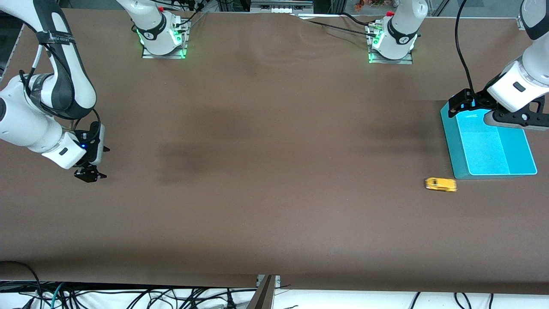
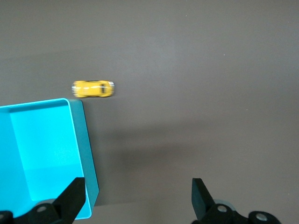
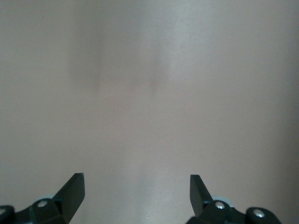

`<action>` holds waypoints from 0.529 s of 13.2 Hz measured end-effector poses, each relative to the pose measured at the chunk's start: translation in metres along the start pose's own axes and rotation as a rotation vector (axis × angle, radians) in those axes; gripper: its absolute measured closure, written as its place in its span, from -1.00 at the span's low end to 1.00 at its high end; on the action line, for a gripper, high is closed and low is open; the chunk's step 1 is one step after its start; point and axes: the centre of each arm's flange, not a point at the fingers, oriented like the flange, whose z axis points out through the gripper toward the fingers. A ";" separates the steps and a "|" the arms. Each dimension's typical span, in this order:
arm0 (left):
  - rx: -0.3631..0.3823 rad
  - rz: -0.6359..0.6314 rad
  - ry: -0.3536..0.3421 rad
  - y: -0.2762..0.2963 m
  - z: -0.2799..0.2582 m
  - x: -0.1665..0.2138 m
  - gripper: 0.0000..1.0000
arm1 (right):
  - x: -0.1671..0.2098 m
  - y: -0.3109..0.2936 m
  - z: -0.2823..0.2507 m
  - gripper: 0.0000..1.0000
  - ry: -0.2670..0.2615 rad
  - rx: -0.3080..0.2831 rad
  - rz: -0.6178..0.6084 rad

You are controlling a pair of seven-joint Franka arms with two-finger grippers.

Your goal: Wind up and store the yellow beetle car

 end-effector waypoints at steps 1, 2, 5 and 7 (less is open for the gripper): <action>0.000 0.000 -0.001 0.000 0.000 0.000 -1.00 | 0.002 0.003 -0.004 -0.99 -0.001 -0.009 0.001; 0.000 0.000 -0.002 0.000 0.001 0.000 -1.00 | 0.006 0.007 -0.008 -0.99 -0.003 -0.019 0.008; 0.000 0.000 -0.004 0.000 0.002 0.001 -1.00 | 0.010 0.011 -0.014 -0.99 -0.003 -0.030 0.064; 0.000 -0.001 -0.005 -0.001 0.003 0.001 -1.00 | 0.010 0.012 -0.019 -0.99 -0.004 -0.037 0.077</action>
